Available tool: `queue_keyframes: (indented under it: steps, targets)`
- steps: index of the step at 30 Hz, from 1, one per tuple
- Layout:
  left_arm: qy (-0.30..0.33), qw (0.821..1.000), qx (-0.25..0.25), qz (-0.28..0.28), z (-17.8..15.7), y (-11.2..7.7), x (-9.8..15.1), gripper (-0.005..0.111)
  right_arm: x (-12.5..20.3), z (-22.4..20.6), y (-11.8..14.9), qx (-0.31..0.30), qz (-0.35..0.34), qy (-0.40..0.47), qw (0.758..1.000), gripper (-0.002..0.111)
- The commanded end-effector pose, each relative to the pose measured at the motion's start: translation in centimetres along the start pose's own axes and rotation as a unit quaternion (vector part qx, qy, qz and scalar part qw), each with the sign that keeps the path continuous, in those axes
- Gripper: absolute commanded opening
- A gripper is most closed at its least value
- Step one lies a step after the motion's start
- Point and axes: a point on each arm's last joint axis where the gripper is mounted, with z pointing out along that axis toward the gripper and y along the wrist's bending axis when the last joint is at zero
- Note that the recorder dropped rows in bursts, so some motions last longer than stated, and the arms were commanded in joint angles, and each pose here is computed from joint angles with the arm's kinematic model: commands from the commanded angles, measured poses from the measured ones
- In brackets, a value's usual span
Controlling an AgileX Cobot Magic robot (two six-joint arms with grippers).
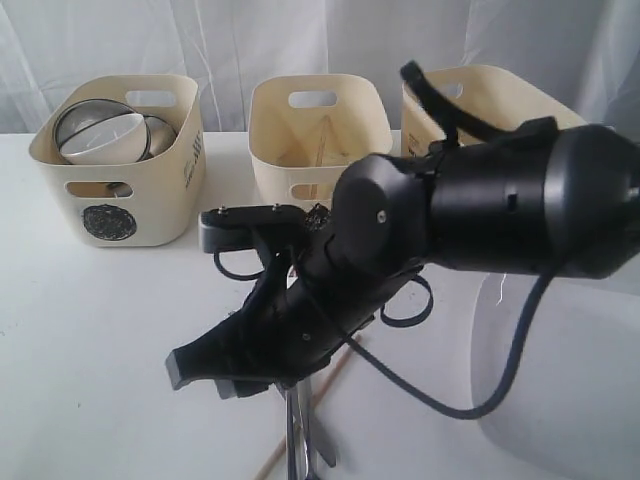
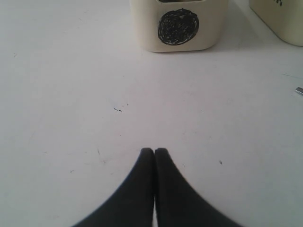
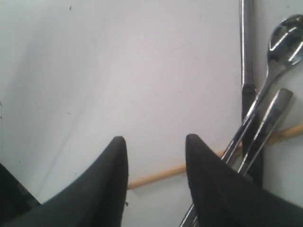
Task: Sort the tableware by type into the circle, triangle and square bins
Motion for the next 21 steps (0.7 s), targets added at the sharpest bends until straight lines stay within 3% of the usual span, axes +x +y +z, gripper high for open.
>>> queue_keyframes:
  steps: [1, 9, 21]
  targets:
    - [-0.001, 1.0, 0.005, -0.006, 0.0, -0.1, 0.1, 0.0, 0.4, 1.8, 0.4, 0.002, -0.006, 0.005, 1.0, 0.038]
    - [-0.001, 1.0, 0.005, -0.005, 0.0, -0.1, 0.1, 0.0, 1.4, 5.2, -0.9, 0.029, 0.03, 0.058, 0.997, 0.038]
    - [-0.001, 1.0, 0.005, -0.005, 0.0, -0.1, 0.1, 0.0, 1.7, 5.4, -2.8, 0.128, 0.038, 0.068, 0.989, 0.038]
